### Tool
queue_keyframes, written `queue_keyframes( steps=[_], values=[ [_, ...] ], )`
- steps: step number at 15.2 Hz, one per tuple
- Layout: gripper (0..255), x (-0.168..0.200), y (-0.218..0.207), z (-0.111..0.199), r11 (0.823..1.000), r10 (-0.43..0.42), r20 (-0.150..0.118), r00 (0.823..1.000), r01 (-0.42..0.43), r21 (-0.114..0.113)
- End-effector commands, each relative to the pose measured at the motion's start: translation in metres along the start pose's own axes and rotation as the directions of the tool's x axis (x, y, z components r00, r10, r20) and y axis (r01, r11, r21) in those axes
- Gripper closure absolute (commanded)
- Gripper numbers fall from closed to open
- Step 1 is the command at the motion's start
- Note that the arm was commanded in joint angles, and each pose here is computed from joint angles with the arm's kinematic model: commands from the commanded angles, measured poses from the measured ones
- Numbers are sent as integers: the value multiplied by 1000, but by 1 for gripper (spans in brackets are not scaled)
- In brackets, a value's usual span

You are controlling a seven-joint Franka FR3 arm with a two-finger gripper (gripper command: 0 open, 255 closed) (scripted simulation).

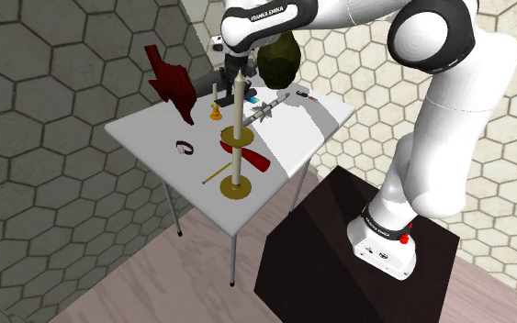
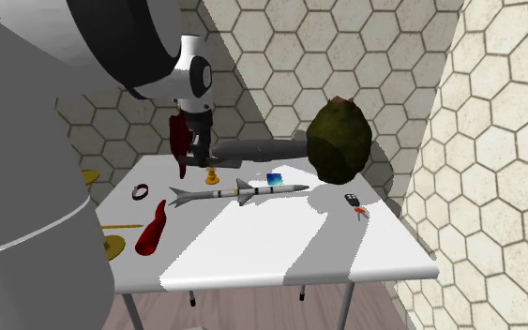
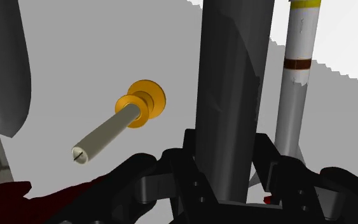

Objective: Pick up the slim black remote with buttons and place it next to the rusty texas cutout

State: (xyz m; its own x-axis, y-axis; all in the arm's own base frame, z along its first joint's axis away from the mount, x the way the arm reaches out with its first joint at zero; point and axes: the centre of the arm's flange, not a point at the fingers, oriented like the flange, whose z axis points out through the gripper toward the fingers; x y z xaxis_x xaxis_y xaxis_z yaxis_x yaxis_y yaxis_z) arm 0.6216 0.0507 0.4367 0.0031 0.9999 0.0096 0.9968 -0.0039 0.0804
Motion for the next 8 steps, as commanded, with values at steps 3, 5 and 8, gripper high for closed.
queue_keyframes(
  steps=[3,5,8],
  values=[
    [255,-1,-1,21,1000,0,0,1000,0,-1],
    [255,-1,-2,31,1000,0,0,1000,0,-1],
    [255,-1,-4,47,1000,0,0,1000,0,-1]
  ],
)
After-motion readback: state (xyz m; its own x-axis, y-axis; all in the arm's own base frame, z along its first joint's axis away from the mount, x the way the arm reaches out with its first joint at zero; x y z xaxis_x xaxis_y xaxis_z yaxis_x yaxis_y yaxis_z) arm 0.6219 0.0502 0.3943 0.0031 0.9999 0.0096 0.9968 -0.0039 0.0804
